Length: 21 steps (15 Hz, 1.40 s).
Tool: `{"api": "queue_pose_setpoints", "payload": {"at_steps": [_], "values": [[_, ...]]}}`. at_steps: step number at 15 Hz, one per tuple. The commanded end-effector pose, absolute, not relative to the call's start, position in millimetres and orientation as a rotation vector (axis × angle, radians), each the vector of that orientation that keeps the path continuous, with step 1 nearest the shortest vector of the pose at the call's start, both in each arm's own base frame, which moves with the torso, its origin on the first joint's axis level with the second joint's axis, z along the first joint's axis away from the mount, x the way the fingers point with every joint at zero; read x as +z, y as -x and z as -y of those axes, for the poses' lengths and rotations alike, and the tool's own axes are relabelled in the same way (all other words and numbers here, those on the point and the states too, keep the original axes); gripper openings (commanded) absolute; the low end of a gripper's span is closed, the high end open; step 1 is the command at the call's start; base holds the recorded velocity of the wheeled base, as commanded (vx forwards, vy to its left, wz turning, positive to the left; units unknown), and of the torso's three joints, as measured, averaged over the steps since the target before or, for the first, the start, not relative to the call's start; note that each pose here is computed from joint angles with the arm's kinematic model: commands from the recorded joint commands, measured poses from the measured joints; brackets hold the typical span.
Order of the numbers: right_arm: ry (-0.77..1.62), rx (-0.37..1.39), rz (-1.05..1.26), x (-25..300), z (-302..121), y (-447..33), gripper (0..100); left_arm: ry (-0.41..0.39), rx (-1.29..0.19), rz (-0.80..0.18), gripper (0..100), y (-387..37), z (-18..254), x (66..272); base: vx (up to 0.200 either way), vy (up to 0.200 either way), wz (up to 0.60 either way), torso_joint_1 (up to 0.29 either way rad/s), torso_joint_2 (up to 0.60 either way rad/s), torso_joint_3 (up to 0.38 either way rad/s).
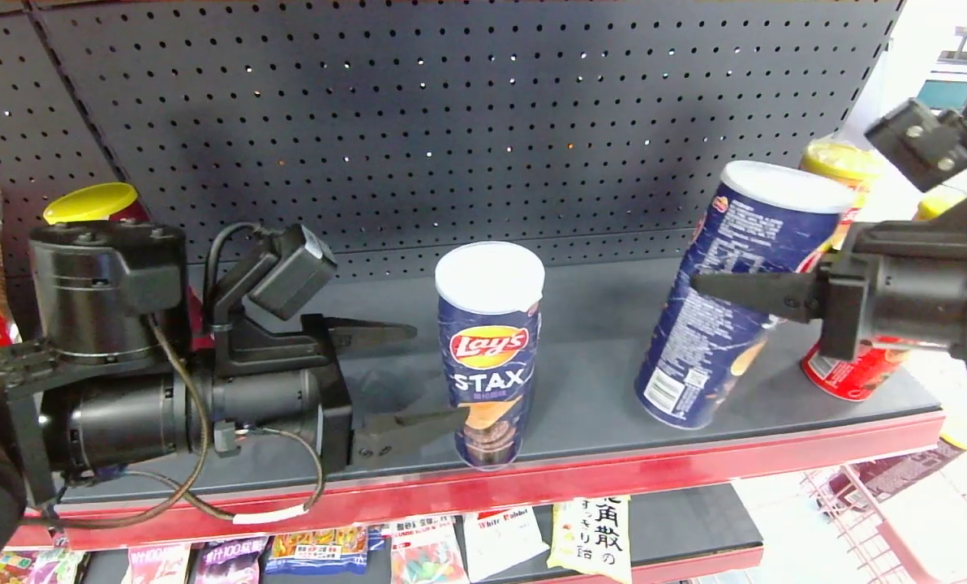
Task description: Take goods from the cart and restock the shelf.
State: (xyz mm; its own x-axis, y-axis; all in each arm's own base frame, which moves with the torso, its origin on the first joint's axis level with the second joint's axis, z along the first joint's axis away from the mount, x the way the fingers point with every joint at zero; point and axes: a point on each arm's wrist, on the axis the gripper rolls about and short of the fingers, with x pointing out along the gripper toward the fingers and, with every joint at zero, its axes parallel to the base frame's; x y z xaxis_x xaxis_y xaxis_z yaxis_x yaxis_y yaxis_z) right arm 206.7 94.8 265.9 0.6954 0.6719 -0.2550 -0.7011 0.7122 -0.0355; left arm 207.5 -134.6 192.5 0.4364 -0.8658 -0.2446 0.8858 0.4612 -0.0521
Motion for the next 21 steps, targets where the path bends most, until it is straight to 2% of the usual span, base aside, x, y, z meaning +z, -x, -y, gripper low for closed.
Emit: {"api": "queue_pose_setpoints", "payload": {"at_steps": [1,4,9,11,17,21], "values": [[0.135,0.778,-0.262,257,-116,-253,0,-0.087,-1.081,-0.240,100,-186,119,192,0.000,0.000,0.00,0.000,0.00,0.000],[0.139,0.799,-0.256,257,-132,-274,0,-0.087,-1.043,-0.260,100,-168,101,182,0.000,0.000,0.00,0.000,0.00,0.000],[0.151,0.893,-0.222,259,-181,-301,0,-0.088,-0.882,-0.223,100,-148,70,185,0.000,0.000,0.00,0.000,0.00,0.000],[0.153,0.916,-0.206,258,-201,-315,0,-0.080,-0.856,-0.230,100,-140,61,178,0.000,0.000,0.00,0.000,0.00,0.000],[0.188,0.938,-0.189,248,-222,-335,0,-0.038,-0.836,-0.198,100,-134,59,188,0.000,0.000,0.00,0.000,0.00,0.000],[0.201,0.956,-0.189,241,-234,-340,0,-0.038,-0.836,-0.199,100,-134,59,187,0.000,0.000,0.00,0.000,0.00,0.000]]}}
